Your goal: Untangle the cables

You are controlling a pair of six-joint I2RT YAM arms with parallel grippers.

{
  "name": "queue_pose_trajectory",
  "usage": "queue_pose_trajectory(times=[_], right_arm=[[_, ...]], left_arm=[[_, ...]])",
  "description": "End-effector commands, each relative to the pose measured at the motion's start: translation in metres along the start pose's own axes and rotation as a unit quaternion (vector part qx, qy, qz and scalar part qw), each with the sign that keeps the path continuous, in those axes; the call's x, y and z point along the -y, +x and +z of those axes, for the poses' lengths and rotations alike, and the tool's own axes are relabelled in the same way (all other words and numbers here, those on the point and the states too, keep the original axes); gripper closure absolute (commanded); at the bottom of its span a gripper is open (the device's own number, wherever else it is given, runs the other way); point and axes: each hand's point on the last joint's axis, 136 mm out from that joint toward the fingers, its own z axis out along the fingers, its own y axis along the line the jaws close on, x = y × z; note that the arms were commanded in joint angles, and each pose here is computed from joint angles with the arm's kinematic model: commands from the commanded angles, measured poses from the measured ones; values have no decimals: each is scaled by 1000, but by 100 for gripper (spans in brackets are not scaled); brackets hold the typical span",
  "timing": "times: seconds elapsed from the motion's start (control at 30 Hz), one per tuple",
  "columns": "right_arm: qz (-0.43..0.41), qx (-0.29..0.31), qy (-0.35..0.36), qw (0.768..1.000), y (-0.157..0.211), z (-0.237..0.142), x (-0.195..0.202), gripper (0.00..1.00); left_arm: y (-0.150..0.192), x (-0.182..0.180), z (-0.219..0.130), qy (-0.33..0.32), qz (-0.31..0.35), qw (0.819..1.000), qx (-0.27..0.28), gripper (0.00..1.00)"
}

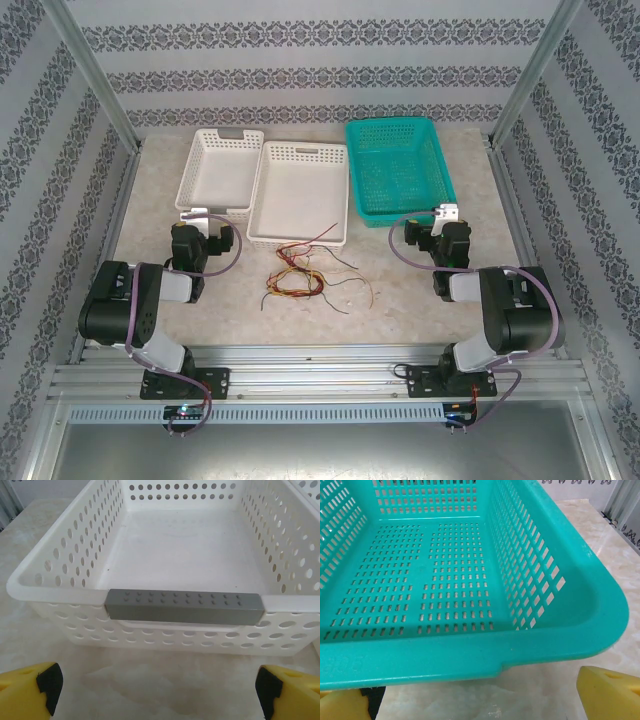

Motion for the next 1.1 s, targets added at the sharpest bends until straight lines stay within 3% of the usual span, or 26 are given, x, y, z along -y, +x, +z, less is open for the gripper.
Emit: queue_pose_trajectory(times=[0.0,0.9,1.07], right_arm=[[2,26,-8,1000,-18,2,-2,2],[4,15,-4,1000,-27,1,0,2],[15,51,21,998,-49,-28,9,2]], left_arm=[[-8,-5,2,-8,-8,1000,15,0],[-9,-5,2,-7,-8,1000,16,0],[-8,-4,2,-6,-7,1000,15,0]])
